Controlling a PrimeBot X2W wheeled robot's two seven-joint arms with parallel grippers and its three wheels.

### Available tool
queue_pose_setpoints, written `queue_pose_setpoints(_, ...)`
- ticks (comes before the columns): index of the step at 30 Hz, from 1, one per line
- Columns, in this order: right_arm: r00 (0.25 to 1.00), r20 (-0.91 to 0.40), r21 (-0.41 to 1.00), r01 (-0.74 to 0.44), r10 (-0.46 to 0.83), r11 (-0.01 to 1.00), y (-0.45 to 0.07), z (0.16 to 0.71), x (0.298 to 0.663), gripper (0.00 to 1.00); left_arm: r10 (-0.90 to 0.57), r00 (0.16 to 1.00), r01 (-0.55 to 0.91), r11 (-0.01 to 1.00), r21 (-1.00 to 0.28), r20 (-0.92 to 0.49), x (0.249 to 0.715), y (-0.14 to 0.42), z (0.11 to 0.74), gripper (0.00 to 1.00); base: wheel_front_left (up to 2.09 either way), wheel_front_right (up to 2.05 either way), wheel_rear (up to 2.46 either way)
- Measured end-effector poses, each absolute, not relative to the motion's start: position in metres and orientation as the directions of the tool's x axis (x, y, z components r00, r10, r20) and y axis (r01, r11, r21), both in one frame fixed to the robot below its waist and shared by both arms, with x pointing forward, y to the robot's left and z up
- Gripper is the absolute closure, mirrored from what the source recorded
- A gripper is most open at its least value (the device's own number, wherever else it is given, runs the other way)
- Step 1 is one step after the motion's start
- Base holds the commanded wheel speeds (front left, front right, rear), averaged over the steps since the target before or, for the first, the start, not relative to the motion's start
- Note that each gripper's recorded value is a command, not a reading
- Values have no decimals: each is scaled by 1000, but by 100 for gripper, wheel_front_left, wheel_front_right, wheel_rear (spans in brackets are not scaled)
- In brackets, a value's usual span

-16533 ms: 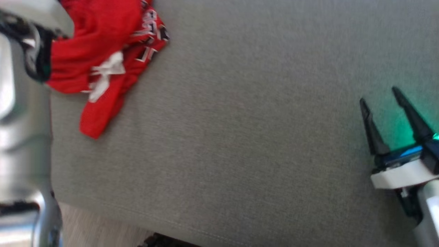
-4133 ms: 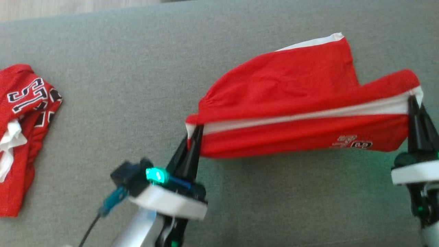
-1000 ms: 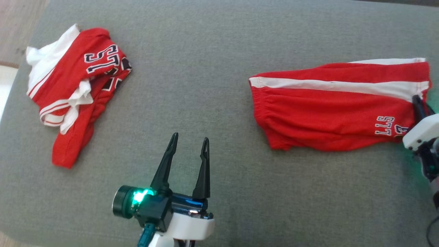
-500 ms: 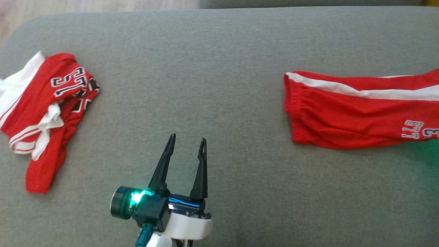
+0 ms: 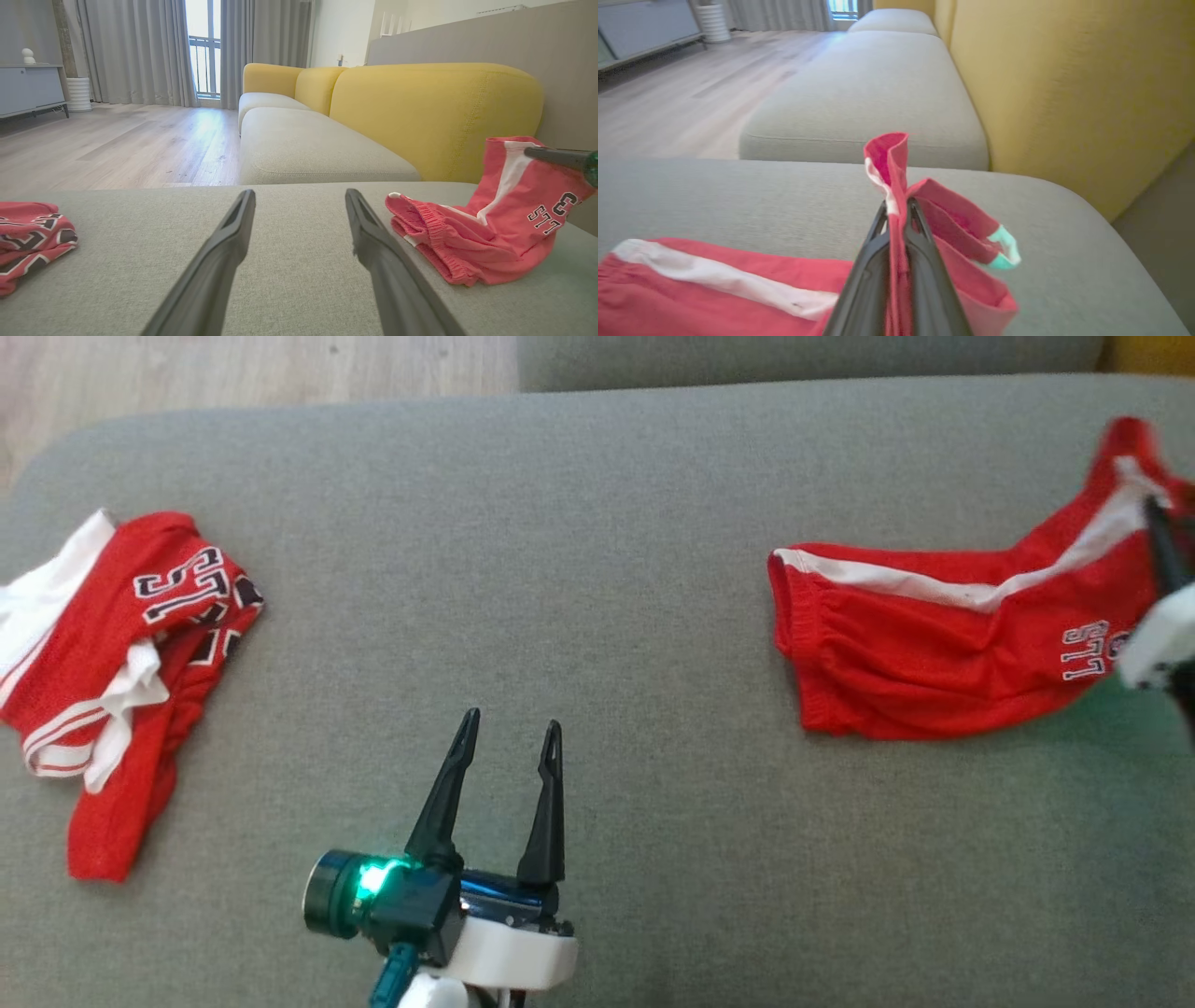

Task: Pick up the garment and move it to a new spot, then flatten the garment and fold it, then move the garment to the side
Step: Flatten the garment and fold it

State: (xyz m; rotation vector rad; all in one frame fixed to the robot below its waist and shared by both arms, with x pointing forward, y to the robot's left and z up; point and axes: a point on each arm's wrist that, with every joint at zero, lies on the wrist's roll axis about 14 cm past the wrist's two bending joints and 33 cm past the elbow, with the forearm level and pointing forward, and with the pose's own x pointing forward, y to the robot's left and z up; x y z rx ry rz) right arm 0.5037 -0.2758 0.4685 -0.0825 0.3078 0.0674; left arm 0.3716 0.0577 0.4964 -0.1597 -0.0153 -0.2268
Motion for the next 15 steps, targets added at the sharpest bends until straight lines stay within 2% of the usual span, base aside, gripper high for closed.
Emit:
queue_pose_setpoints(6, 933, -261, -59, -273, 249, 960, -197, 491, 512, 100, -208, 977, 214, 963, -163, 54, 365, 63, 505, 0, 0, 0, 0)
queue_pose_setpoints(12, 847, -282, 5, -468, 451, 884, -106, 490, 501, 100, -178, 984, 181, 967, -182, 29, 354, 71, 499, 0, 0, 0, 0)
queue_pose_setpoints(13, 833, -293, 18, -487, 470, 873, -97, 485, 497, 91, -176, 984, 178, 966, -185, 27, 354, 72, 498, 0, 0, 0, 0)
queue_pose_setpoints(14, 814, -314, 34, -505, 488, 863, -87, 478, 491, 69, -174, 984, 176, 966, -189, 25, 353, 72, 498, 0, 0, 0, 0)
queue_pose_setpoints(15, 795, -336, 54, -519, 505, 853, -79, 469, 484, 33, -175, 984, 176, 966, -190, 25, 353, 72, 498, 0, 0, 0, 0)
